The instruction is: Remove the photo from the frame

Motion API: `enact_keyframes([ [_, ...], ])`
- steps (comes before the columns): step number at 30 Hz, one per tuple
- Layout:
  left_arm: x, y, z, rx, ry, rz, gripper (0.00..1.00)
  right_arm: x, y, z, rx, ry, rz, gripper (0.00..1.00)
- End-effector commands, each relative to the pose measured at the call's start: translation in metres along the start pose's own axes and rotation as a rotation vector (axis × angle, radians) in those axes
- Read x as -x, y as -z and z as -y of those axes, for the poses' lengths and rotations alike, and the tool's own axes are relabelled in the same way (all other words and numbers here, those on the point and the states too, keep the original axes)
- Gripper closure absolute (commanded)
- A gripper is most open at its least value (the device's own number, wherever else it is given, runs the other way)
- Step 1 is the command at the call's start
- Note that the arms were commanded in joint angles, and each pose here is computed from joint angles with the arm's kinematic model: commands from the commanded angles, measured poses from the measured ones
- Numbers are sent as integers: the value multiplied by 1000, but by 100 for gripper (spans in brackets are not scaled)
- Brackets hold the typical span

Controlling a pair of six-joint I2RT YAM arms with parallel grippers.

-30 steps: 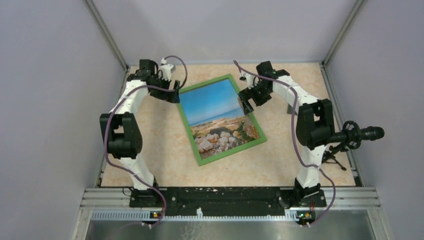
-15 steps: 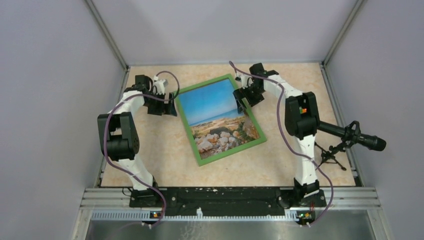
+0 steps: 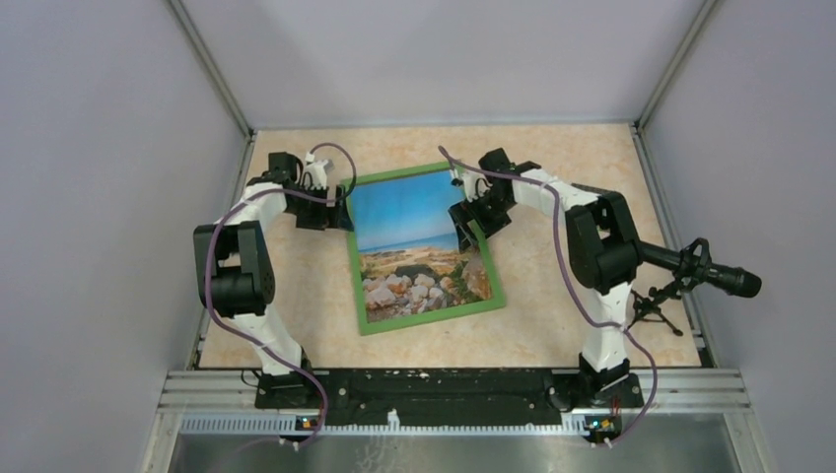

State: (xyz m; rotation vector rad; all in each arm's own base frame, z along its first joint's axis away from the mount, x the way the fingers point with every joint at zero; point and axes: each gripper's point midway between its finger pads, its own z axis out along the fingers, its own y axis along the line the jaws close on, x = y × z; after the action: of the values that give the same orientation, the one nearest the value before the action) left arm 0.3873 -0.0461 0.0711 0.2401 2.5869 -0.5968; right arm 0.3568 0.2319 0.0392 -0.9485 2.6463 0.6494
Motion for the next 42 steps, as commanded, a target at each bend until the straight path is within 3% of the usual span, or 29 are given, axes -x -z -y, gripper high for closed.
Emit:
enact_keyframes([
  [1, 5, 3, 9, -36, -21, 41, 1, 1, 19, -44, 78, 27, 33, 1],
  [12, 0, 5, 14, -54, -32, 58, 1, 25, 72, -46, -60, 122, 156, 1],
  [23, -14, 4, 22, -85, 8, 48, 3, 32, 51, -16, -104, 12, 194, 1],
  [29, -30, -7, 30, -147, 69, 24, 11, 16, 26, -10, -64, -39, 152, 1],
  [34, -37, -17, 31, -157, 108, 18, 23, 3, 11, -20, 18, -63, 112, 1],
  [42, -13, -26, 13, -96, 90, 51, 34, -5, -4, -57, 176, -80, 91, 2],
])
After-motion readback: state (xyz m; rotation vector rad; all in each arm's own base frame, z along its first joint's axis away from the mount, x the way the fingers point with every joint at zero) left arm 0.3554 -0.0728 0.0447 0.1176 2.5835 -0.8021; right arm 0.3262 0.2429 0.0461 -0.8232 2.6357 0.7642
